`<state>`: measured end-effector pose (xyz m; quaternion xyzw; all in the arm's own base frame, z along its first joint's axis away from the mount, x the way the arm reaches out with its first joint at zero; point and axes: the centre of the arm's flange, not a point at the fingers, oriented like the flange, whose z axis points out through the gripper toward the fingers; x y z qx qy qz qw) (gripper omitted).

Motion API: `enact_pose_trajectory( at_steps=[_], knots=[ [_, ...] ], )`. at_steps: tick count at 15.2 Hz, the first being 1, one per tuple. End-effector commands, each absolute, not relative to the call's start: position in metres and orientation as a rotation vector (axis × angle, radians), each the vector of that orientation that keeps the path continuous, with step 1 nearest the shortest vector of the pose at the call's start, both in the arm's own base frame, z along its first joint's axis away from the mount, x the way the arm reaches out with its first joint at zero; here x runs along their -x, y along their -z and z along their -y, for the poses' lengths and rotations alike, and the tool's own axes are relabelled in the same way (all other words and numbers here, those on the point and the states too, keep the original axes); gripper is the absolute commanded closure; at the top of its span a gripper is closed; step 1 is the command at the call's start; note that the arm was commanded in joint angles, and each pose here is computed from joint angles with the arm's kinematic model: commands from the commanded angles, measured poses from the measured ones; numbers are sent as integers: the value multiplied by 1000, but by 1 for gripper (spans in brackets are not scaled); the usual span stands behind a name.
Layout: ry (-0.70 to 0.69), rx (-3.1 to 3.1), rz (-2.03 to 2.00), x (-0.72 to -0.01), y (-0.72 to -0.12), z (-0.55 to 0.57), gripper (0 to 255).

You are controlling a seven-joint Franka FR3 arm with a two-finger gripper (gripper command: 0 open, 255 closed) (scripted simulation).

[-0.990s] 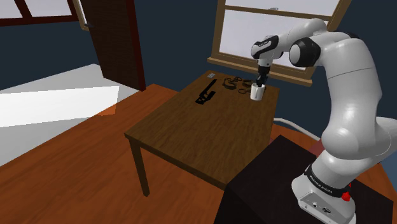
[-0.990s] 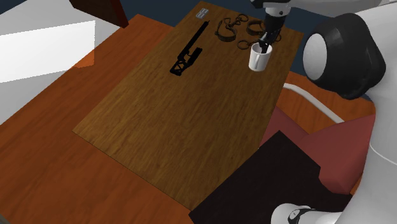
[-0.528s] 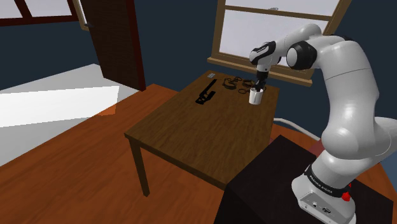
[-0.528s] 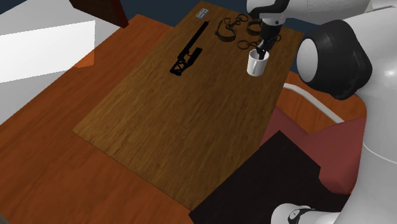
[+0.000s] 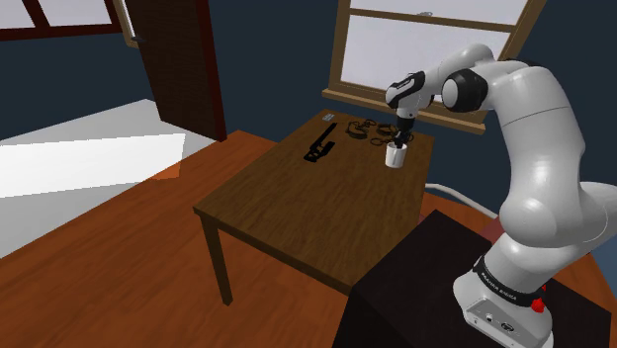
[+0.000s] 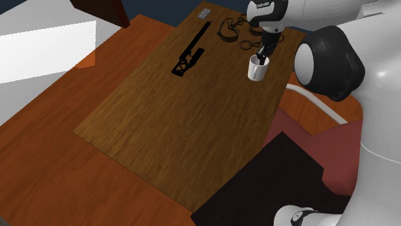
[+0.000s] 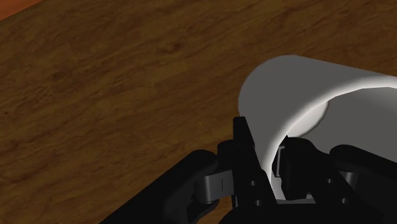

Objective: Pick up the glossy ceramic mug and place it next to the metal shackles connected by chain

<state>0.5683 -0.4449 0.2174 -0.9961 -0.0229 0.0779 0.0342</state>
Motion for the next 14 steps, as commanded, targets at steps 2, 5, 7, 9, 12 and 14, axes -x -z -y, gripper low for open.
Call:
enact_pose_trajectory(
  at_steps=[2, 5, 7, 9, 12, 14],
  knots=[
    [-239, 3064, 70, -568, -217, 445, 255],
    [-239, 3064, 70, -568, -217, 445, 255],
    [-239, 3063, 70, -568, -217, 445, 0],
    [-239, 3063, 70, -568, -217, 445, 0],
    [-239, 3064, 70, -571, -230, 446, 0],
    [-239, 3063, 70, -575, -256, 447, 0]
  ],
)
